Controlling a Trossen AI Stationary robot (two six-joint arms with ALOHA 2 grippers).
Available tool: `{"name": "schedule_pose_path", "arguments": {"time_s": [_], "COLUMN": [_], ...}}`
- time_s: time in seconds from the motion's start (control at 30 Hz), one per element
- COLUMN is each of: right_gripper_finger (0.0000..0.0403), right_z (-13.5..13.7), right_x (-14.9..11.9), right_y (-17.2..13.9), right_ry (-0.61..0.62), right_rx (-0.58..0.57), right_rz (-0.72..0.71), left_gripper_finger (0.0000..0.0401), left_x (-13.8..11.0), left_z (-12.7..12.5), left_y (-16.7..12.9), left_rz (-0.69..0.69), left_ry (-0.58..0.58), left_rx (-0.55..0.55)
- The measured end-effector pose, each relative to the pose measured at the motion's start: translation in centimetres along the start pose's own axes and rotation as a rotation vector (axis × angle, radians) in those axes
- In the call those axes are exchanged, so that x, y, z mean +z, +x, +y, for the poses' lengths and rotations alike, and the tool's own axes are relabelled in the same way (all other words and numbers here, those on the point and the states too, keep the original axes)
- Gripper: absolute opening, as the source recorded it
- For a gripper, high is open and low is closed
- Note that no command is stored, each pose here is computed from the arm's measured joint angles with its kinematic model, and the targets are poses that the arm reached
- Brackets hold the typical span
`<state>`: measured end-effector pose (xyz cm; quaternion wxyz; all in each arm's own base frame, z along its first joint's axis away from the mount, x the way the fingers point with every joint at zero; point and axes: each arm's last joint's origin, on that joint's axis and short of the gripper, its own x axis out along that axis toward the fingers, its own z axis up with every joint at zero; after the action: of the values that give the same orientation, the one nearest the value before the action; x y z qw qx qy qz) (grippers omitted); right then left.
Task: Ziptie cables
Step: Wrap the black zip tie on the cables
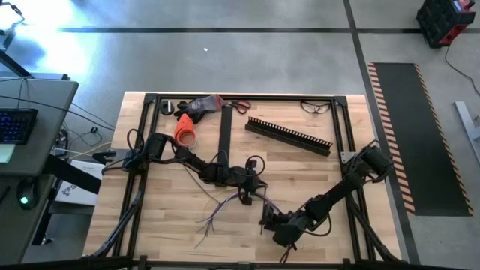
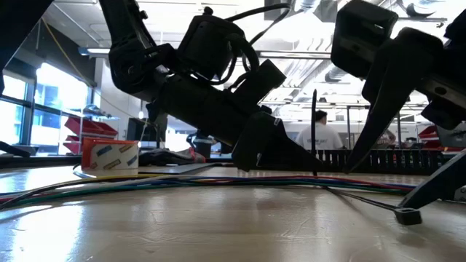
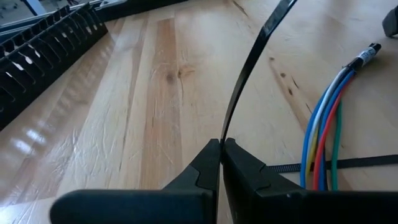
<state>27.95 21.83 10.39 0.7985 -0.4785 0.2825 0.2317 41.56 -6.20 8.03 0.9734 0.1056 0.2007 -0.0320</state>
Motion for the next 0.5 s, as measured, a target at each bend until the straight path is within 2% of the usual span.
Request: {"name": "schedule_pose_path", "arguments": {"time_s": [0.13, 0.27, 0.43, 0.5], "right_gripper_finger": [0.0132, 0.0111, 0.0057, 0.0027], "right_z": [-0.4, -0.5, -0.4, -0.3], "right_x": [-0.4, -0.8, -0.9, -1.0], "right_y": [1.0, 2.5, 2.8, 2.9], "right_ry": [0.035, 0.132, 0.270, 0.373], "right_rx": [0.021, 0.009, -0.024, -0.038], "right_rz": [-0.033, -0.079, -0.073, -0.059], "left_gripper_finger": [0.0000, 0.0000, 0.0000, 0.0000], "left_x": [0.0, 0.0, 0.0, 0.0], "left_z": [0.1, 0.1, 0.0, -0.2], "left_y": [0.0, 0.0, 0.0, 0.0], "left_rz": [0.003, 0.000, 0.001, 0.001], "left_ry": [-0.016, -0.016, -0.015, -0.014], "left_rx": [0.018, 0.021, 0.020, 0.024]}}
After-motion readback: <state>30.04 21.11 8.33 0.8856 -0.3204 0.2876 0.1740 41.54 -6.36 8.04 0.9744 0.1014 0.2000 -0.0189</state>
